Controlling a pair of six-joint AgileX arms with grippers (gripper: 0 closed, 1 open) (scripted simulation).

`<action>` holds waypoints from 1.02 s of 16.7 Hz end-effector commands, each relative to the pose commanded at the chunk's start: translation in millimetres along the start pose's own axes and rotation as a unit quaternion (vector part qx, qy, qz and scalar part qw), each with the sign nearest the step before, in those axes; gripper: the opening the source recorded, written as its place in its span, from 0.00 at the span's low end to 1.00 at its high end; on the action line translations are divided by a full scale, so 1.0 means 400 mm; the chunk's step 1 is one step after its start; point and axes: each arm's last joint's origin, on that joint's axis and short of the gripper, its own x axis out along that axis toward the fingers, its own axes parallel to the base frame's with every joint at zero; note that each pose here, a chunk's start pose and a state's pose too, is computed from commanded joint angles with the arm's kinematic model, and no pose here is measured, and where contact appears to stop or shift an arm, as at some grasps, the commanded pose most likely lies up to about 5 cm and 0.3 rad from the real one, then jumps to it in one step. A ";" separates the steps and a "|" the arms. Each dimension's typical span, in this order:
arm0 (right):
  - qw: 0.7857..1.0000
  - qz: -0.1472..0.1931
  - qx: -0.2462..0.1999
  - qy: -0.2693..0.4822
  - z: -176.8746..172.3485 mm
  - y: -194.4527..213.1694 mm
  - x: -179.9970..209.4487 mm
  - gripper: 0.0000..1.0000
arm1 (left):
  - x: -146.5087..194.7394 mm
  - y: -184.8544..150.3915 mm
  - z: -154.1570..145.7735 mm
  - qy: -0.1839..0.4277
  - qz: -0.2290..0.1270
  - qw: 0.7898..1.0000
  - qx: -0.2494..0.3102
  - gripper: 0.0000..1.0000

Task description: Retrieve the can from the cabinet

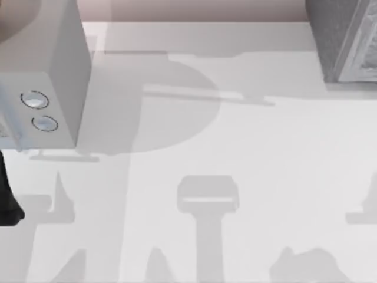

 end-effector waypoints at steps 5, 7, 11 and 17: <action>0.997 0.067 -0.008 -0.049 0.107 0.004 0.024 0.00 | 0.000 0.000 0.000 0.000 0.000 1.000 0.000 1.00; 0.992 0.105 -0.015 -0.064 0.161 0.004 0.058 0.00 | 0.000 0.000 0.000 0.000 0.000 1.000 0.000 1.00; 0.980 0.187 -0.027 -0.067 0.232 -0.014 0.198 0.00 | 0.000 0.000 0.000 0.000 0.000 1.000 0.000 1.00; 0.955 0.294 -0.027 -0.036 0.130 -0.128 0.487 0.00 | 0.000 0.000 0.000 0.000 0.000 1.000 0.000 1.00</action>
